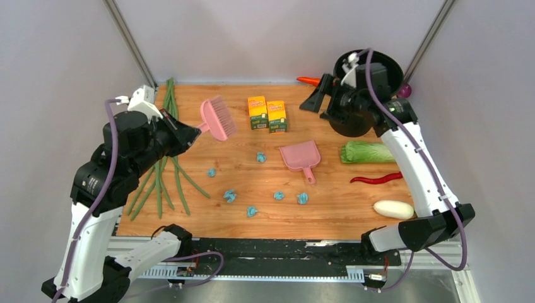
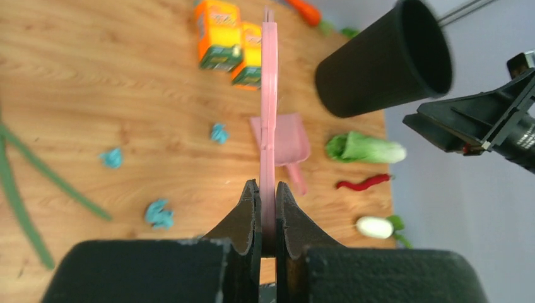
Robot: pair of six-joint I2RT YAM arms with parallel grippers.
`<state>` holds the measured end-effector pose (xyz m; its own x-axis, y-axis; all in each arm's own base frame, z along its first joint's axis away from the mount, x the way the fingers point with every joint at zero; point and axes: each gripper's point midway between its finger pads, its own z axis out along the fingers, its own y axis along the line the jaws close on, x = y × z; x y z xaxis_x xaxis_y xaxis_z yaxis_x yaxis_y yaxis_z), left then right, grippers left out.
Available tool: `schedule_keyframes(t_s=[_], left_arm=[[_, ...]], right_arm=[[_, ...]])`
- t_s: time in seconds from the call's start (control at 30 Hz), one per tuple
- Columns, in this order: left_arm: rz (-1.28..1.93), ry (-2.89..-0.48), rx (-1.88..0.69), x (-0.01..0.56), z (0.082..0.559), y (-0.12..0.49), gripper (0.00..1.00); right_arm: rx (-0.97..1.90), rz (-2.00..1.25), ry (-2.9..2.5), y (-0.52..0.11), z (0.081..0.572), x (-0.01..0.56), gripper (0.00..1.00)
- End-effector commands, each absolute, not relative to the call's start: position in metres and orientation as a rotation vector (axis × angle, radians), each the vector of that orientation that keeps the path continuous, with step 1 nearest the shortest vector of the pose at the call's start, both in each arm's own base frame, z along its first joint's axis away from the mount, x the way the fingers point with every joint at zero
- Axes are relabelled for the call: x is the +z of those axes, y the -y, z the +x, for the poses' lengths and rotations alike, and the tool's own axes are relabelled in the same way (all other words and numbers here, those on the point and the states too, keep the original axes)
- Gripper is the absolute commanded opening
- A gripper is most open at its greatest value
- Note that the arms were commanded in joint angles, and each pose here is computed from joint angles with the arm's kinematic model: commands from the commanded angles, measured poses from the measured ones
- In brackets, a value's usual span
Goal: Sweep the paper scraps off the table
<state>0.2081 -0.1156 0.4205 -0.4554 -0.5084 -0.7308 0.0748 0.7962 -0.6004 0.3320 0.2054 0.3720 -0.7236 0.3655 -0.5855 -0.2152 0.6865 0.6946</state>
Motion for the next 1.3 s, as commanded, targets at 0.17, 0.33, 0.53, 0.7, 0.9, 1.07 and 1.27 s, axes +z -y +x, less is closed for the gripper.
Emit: schedule_keyframes(t_s=[0.17,0.33,0.53,0.7,0.9,1.07,1.27], left_arm=[[-0.323,-2.132,-0.537,0.347,0.186,0.096,0.0],[-0.305,-2.167,-0.506,0.334,0.179,0.093,0.0],[-0.304,-2.177,-0.489,0.328,0.174,0.088,0.0],[-0.302,-2.181,-0.49,0.324,0.17,0.086,0.0],[-0.301,-2.192,-0.45,0.318,0.167,0.08,0.0],[-0.302,-2.193,-0.438,0.317,0.168,0.079,0.0],[-0.3,-2.205,-0.437,0.314,0.169,0.08,0.0]], right_arm=[[0.371,-0.06,-2.594,-0.172,0.269,0.209,0.9],[0.218,-0.122,-2.692,-0.163,0.26,0.142,0.9],[0.235,-0.221,-2.712,-0.171,0.264,0.113,0.86],[0.285,-0.281,-2.729,-0.182,0.266,0.101,0.81],[0.28,-0.354,-2.771,-0.192,0.264,0.081,0.72],[0.259,-0.373,-2.787,-0.193,0.264,0.067,0.7],[0.256,-0.399,-2.767,-0.195,0.266,0.055,0.69]])
